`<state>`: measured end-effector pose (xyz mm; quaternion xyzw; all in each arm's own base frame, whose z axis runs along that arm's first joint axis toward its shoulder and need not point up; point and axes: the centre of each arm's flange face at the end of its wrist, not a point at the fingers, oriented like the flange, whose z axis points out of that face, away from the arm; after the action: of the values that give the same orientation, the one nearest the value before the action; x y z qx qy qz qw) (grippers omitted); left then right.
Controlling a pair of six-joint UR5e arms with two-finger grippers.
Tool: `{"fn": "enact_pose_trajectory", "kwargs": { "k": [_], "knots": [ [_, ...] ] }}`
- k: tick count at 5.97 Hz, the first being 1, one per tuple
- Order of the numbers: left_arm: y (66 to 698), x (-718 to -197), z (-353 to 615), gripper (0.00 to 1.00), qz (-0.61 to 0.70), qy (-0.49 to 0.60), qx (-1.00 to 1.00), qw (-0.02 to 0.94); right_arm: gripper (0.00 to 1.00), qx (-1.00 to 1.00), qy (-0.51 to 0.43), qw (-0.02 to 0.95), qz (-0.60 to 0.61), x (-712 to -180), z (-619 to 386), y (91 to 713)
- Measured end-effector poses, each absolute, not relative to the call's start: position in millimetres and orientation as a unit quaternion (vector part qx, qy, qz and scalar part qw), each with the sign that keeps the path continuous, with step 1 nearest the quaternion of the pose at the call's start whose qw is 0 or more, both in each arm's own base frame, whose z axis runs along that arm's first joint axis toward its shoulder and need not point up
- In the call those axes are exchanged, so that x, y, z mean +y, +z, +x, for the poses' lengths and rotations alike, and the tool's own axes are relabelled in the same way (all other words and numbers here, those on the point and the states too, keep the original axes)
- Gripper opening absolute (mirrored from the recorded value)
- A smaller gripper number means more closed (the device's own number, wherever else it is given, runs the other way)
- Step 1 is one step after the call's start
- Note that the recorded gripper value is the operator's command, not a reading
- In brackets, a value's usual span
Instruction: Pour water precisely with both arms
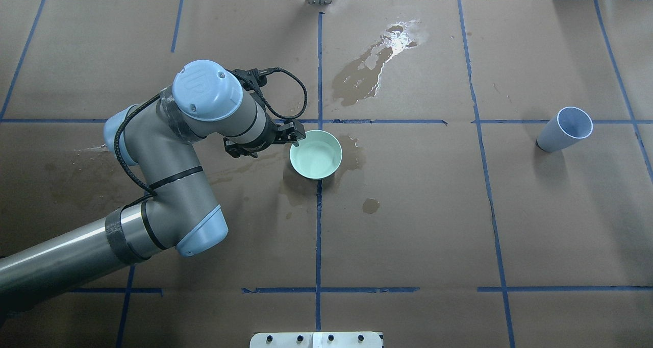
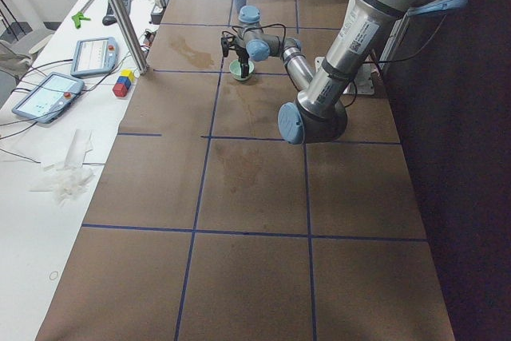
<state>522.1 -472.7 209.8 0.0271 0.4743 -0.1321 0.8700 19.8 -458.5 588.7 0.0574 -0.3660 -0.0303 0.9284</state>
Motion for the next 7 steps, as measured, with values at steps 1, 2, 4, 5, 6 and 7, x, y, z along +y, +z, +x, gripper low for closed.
{"fn": "enact_pose_trajectory", "kwargs": {
  "k": [1, 2, 4, 5, 6, 7],
  "knots": [
    [214, -473, 527, 1.0, 0.026, -0.133, 0.473, 0.87, 1.0, -0.347, -0.044, 0.935, 0.049, -428, 22, 590],
    [217, -474, 534, 1.0, 0.025, -0.136, 0.469, 0.872, 1.0, -0.354, -0.044, 0.934, 0.033, -409, 21, 600],
    [216, -471, 563, 0.89, 0.028, -0.147, 0.462, 0.874, 1.0, -0.378, -0.04, 0.925, 0.013, -392, 20, 613],
    [220, -473, 579, 0.7, 0.024, -0.155, 0.461, 0.873, 1.0, -0.38, -0.037, 0.924, 0.011, -390, 21, 615],
    [227, -475, 590, 0.18, 0.02, -0.161, 0.46, 0.873, 1.0, -0.38, -0.035, 0.924, 0.01, -389, 23, 616],
    [230, -476, 594, 0.01, 0.018, -0.162, 0.459, 0.873, 1.0, -0.379, -0.032, 0.925, 0.01, -389, 23, 616]
  ]
}}
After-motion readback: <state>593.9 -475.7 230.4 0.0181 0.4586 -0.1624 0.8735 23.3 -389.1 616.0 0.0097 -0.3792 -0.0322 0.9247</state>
